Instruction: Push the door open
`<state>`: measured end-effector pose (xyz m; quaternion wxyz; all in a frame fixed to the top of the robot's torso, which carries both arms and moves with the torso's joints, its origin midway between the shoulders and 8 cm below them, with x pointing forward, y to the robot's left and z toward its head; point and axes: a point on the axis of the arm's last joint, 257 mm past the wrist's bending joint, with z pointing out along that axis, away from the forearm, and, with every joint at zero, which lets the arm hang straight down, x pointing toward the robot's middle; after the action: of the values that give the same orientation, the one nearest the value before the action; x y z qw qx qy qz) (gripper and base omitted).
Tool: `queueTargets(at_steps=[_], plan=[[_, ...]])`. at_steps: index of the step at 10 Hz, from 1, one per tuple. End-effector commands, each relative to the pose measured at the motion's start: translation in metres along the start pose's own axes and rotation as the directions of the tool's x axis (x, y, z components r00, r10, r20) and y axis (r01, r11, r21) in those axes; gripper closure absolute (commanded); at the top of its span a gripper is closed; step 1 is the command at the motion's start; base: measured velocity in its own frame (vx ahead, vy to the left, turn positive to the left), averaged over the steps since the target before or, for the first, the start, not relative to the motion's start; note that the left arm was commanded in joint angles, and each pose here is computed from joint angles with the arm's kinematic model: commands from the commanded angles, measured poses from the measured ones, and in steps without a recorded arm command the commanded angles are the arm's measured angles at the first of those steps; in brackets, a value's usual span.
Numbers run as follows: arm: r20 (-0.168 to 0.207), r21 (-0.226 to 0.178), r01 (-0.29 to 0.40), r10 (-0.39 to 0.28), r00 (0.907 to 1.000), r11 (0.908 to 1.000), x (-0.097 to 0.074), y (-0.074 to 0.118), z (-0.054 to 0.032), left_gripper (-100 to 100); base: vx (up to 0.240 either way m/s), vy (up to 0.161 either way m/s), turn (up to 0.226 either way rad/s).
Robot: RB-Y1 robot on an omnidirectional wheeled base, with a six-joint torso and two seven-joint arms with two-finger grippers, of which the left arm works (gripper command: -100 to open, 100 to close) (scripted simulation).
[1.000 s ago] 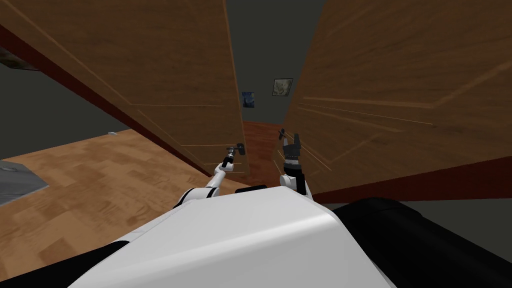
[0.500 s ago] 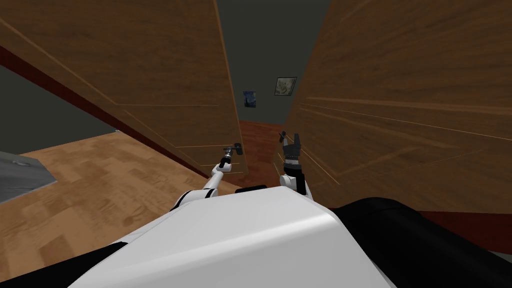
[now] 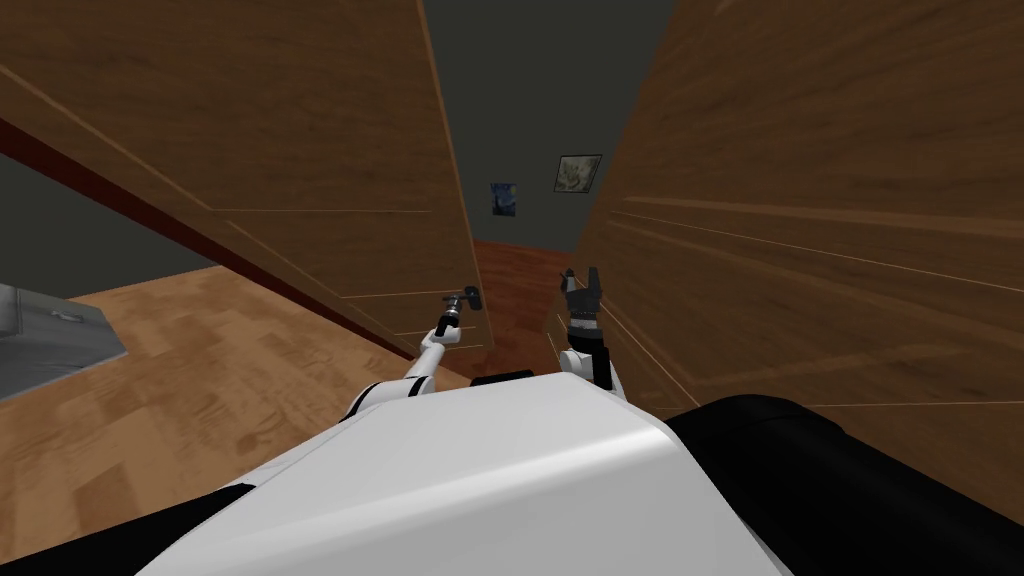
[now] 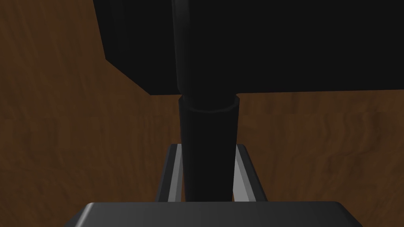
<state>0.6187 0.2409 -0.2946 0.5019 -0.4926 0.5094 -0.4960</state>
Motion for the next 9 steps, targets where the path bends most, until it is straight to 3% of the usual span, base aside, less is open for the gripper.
queueTargets(at_steps=[1,5,9], plan=[[0.022,0.007,0.004,-0.004,0.9998,1.0,-0.011,-0.004,0.0017,100,0.178,-0.128,0.075],[0.052,0.005,0.02,-0.02,0.9984,0.9998,-0.023,-0.002,0.0001,100,0.133,-0.132,0.072],[0.104,0.015,-0.002,0.001,0.9945,0.9999,-0.047,-0.006,0.0001,100,0.142,-0.014,0.051]])
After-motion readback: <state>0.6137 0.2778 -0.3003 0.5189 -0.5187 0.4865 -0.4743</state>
